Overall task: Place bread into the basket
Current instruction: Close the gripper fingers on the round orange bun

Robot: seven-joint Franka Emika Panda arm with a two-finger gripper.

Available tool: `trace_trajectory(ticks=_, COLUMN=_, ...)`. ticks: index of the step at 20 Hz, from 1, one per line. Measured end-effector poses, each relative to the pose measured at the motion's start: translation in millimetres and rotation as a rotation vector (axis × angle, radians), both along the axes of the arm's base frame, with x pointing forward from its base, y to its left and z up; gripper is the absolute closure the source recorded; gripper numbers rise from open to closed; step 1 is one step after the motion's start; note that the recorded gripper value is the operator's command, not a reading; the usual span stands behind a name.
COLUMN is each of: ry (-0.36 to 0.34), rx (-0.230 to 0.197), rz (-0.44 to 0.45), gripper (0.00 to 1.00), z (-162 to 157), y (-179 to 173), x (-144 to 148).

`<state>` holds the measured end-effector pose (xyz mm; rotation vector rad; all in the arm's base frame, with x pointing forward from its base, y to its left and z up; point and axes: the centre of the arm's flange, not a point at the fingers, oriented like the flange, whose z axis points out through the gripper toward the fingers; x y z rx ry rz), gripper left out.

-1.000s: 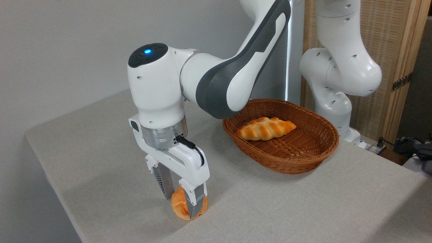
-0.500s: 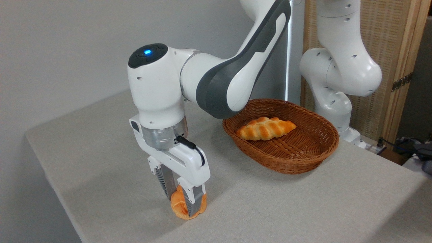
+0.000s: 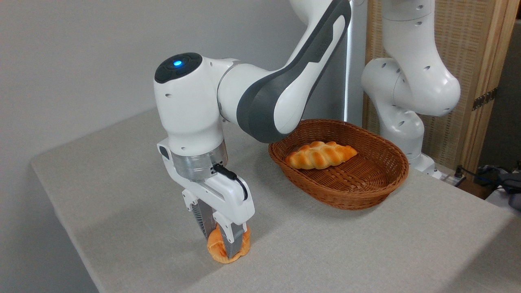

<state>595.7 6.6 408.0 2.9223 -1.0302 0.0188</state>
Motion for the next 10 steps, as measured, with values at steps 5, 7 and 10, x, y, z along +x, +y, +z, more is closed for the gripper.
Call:
trace_trajectory(ticks=5, ry=0.029, rx=-0.001, rz=-0.015, gripper=0.35, z=0.5, y=-0.3, x=-3.7)
trace_trajectory(ticks=7, ry=0.036, rx=-0.002, rz=-0.020, gripper=0.36, z=1.2, y=-0.3, x=-5.0)
trace_trajectory(ticks=10, ry=0.050, rx=-0.003, rz=-0.024, gripper=0.40, z=2.2, y=-0.8, x=-6.9)
